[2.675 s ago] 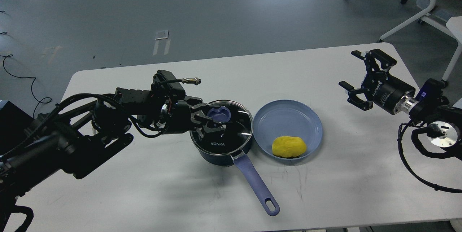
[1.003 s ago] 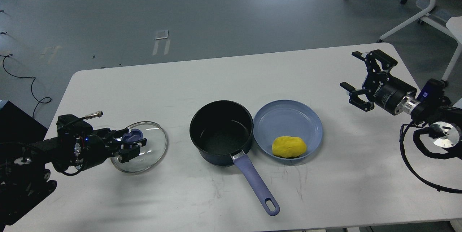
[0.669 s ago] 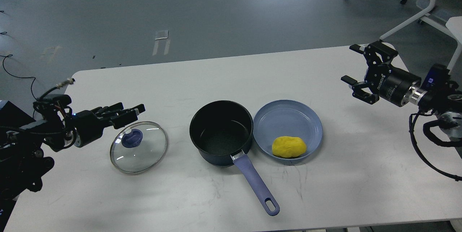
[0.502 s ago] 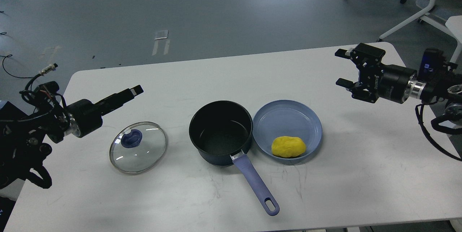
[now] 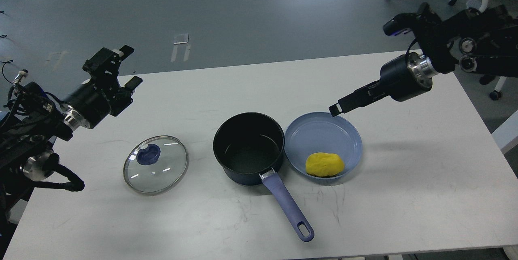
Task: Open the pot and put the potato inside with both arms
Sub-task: 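Move the right gripper down to the yellow potato on the plate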
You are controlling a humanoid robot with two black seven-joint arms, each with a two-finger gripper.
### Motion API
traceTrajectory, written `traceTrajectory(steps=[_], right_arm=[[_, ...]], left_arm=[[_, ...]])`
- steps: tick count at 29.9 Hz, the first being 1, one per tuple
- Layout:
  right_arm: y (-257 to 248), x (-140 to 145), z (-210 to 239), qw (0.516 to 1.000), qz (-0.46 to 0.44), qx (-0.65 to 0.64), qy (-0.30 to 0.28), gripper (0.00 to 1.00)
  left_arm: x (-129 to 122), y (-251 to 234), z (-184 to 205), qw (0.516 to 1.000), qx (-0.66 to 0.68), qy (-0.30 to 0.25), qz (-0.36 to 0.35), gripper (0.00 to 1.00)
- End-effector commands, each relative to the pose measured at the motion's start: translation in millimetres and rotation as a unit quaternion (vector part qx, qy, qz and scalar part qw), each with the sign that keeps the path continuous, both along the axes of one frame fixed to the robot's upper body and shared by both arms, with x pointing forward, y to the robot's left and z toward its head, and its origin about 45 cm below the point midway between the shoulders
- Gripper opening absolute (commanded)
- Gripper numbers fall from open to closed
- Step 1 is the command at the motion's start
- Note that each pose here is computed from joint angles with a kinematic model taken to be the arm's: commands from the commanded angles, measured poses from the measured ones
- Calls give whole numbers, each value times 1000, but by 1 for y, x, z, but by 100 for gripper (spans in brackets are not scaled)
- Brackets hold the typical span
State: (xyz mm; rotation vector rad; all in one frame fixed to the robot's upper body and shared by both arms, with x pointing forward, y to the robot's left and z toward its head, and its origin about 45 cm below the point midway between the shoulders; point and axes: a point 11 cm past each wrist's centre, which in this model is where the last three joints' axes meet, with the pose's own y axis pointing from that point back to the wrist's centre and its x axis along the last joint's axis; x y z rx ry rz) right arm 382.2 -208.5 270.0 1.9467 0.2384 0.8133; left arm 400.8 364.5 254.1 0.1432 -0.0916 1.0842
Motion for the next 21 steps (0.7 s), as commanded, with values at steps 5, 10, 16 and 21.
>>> traceTrajectory(steps=[5, 10, 16, 21], right_arm=[[37, -16, -45, 984, 150, -90, -40, 100], [57, -23, -54, 977, 186, -94, -41, 100], [67, -24, -76, 968, 219, -111, -52, 100], [69, -22, -86, 965, 231, -107, -68, 100]], left_arm=[[-5, -7, 1, 1000, -10, 8, -23, 98], [-6, -6, -1, 1000, -11, 10, -23, 98], [-6, -8, -2, 1000, -13, 11, -25, 98], [-6, -10, -3, 999, -15, 12, -26, 98]])
